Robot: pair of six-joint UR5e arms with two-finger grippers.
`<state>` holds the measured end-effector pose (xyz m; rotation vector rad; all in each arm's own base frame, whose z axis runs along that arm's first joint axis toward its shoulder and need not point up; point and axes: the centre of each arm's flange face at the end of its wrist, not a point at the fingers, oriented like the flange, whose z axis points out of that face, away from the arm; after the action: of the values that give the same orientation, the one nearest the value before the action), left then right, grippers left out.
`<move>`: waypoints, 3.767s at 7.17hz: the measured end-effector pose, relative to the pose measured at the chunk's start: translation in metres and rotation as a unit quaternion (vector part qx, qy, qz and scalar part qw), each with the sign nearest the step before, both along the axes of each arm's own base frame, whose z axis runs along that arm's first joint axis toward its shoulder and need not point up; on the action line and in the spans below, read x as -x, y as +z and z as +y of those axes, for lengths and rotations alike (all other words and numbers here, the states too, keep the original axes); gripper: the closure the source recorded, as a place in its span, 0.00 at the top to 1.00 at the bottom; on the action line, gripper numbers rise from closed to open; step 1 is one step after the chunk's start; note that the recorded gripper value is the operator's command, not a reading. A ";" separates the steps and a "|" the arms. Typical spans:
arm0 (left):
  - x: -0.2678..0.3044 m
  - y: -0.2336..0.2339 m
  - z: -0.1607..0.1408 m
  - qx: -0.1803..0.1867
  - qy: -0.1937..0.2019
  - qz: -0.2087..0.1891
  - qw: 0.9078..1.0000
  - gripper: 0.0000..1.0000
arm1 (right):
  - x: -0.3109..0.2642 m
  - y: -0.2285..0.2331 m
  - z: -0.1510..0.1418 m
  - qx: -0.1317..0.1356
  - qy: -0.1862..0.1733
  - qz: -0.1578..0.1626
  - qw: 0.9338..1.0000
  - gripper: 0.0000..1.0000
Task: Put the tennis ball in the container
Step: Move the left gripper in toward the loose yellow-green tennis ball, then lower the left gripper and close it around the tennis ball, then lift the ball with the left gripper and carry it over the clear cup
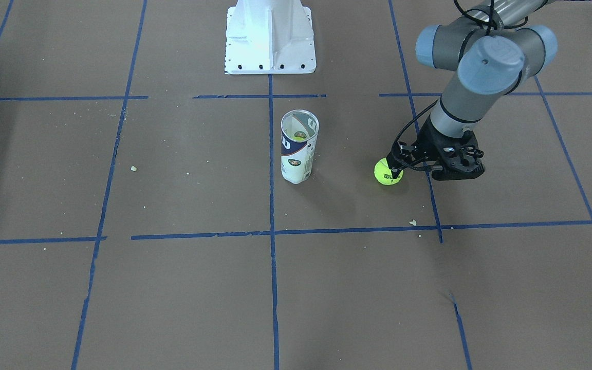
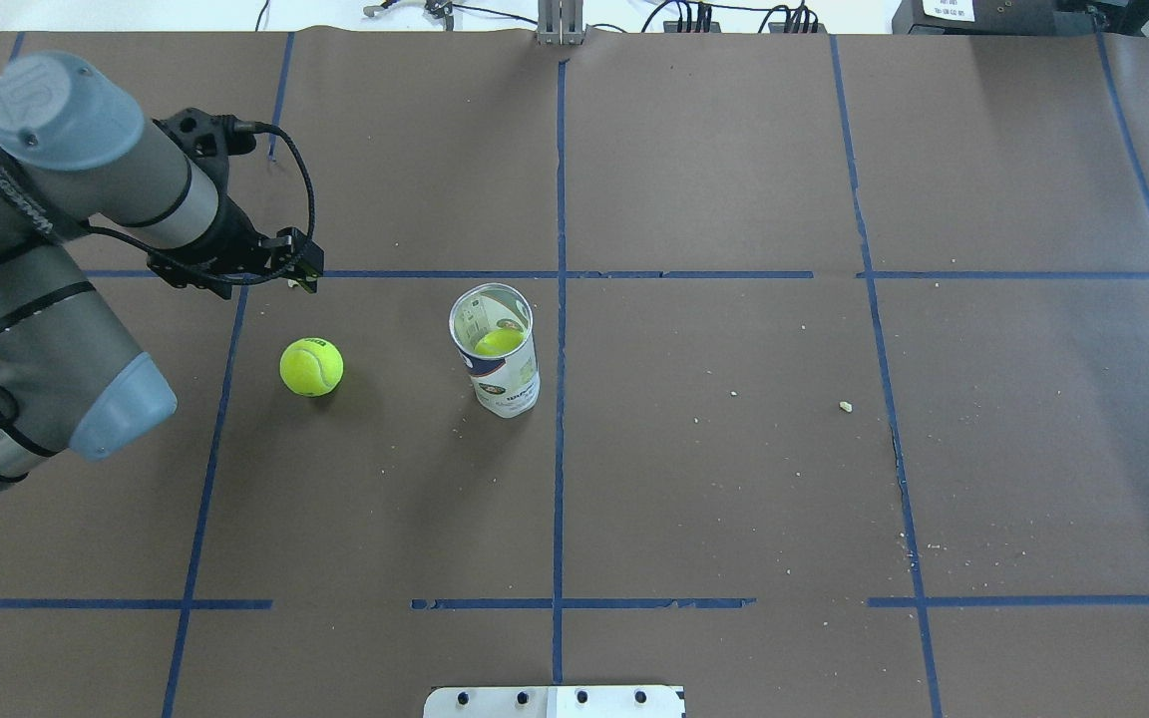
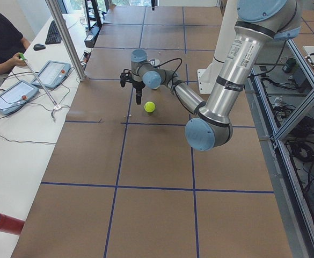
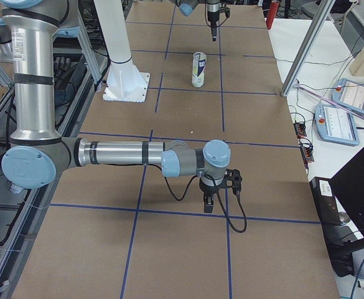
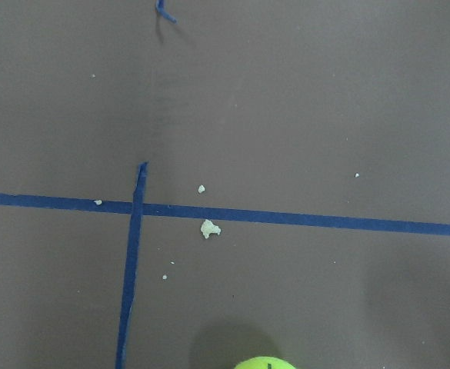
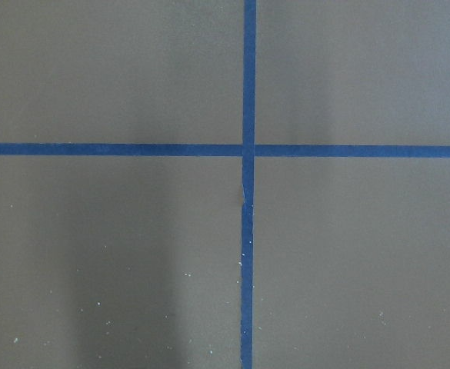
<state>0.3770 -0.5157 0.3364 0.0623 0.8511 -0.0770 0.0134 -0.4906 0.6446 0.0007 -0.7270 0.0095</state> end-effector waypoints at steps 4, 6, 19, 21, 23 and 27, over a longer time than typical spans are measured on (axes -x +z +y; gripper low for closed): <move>-0.031 0.033 0.003 0.002 0.016 0.004 1.000 1.00 | 0.000 0.000 0.000 0.000 0.000 0.000 1.000 1.00; -0.033 0.033 0.006 0.010 0.013 0.006 1.000 1.00 | 0.000 0.000 0.000 0.000 0.000 0.000 1.000 1.00; 0.018 -0.045 0.052 0.049 0.026 -0.004 0.998 0.00 | 0.000 0.000 0.000 0.000 0.000 0.000 1.000 1.00; 0.081 -0.131 0.050 0.053 0.002 -0.014 0.998 0.00 | 0.000 0.000 0.000 0.000 0.000 0.000 1.000 1.00; 0.089 -0.195 0.050 0.070 0.002 0.019 0.997 0.00 | 0.000 0.000 0.000 0.000 0.000 0.000 1.000 1.00; 0.001 -0.263 0.035 0.106 0.014 0.077 0.991 0.00 | 0.000 0.000 0.000 0.000 0.000 0.000 1.000 1.00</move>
<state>0.3757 -0.4803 0.0739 -0.1572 0.9932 -0.1466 0.0134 -0.4907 0.6446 0.0007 -0.7270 0.0095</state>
